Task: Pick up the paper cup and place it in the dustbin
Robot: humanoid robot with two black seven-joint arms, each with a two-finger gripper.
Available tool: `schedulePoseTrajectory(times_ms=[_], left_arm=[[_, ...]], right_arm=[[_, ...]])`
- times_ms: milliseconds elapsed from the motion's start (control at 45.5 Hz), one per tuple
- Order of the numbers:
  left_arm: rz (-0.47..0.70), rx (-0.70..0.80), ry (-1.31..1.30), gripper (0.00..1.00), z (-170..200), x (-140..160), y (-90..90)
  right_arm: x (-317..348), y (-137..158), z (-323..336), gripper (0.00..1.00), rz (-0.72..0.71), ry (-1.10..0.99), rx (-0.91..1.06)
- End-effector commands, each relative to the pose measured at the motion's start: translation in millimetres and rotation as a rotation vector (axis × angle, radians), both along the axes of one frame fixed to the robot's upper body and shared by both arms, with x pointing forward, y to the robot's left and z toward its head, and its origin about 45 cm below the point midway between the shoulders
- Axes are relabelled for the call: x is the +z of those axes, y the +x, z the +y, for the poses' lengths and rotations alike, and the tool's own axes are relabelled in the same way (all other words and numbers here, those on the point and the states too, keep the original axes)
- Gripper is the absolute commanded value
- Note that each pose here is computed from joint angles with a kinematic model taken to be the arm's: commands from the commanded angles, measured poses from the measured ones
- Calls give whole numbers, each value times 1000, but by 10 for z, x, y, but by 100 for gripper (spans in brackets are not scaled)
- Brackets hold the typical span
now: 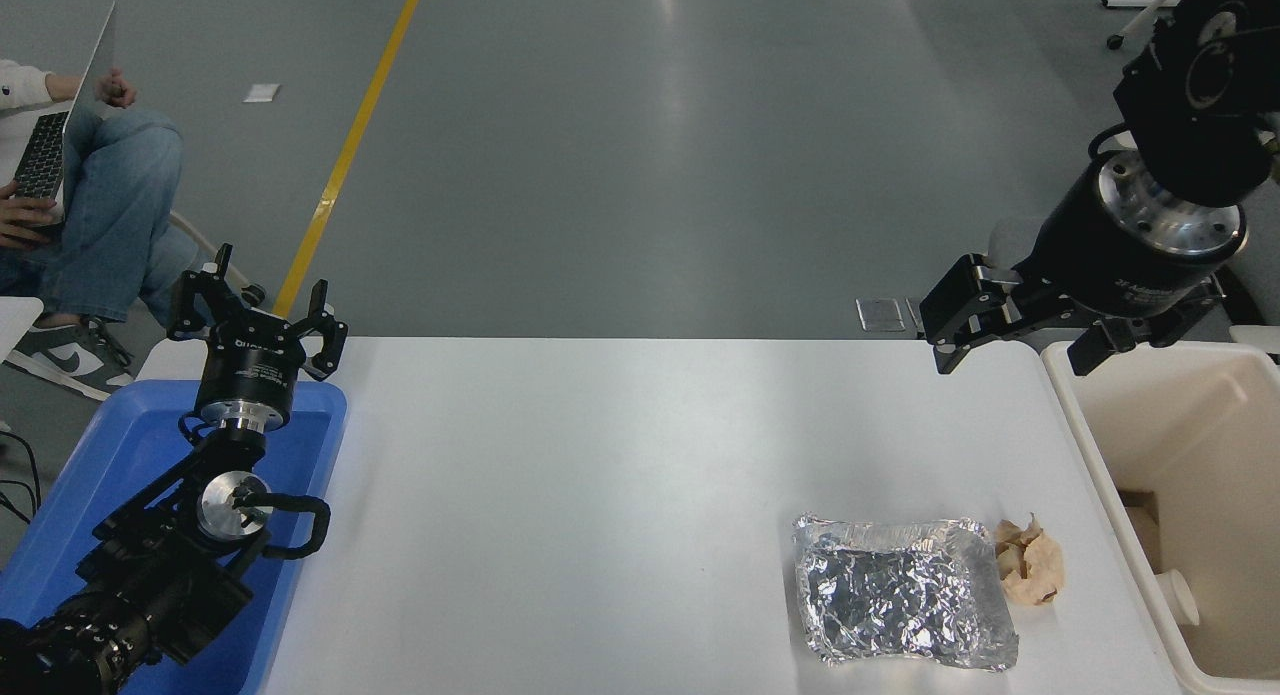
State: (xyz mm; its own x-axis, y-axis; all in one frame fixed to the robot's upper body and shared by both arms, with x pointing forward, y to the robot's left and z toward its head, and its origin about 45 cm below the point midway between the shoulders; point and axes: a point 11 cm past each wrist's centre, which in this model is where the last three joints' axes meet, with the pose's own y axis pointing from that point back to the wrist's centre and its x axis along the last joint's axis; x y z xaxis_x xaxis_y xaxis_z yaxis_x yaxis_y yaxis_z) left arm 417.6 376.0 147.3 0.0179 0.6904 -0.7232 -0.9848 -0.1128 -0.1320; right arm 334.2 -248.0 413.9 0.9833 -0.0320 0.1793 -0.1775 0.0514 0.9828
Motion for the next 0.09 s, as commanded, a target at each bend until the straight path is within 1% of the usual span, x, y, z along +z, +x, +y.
schedulePoseTrajectory(times_ms=[0, 66], left_arm=[[1, -1, 0, 99, -4, -5, -2], [1, 1, 0, 99, 5, -2, -3]], right_arm=[[82, 80, -22, 100, -31, -9, -7], [85, 93, -28, 100, -34, -8, -9]])
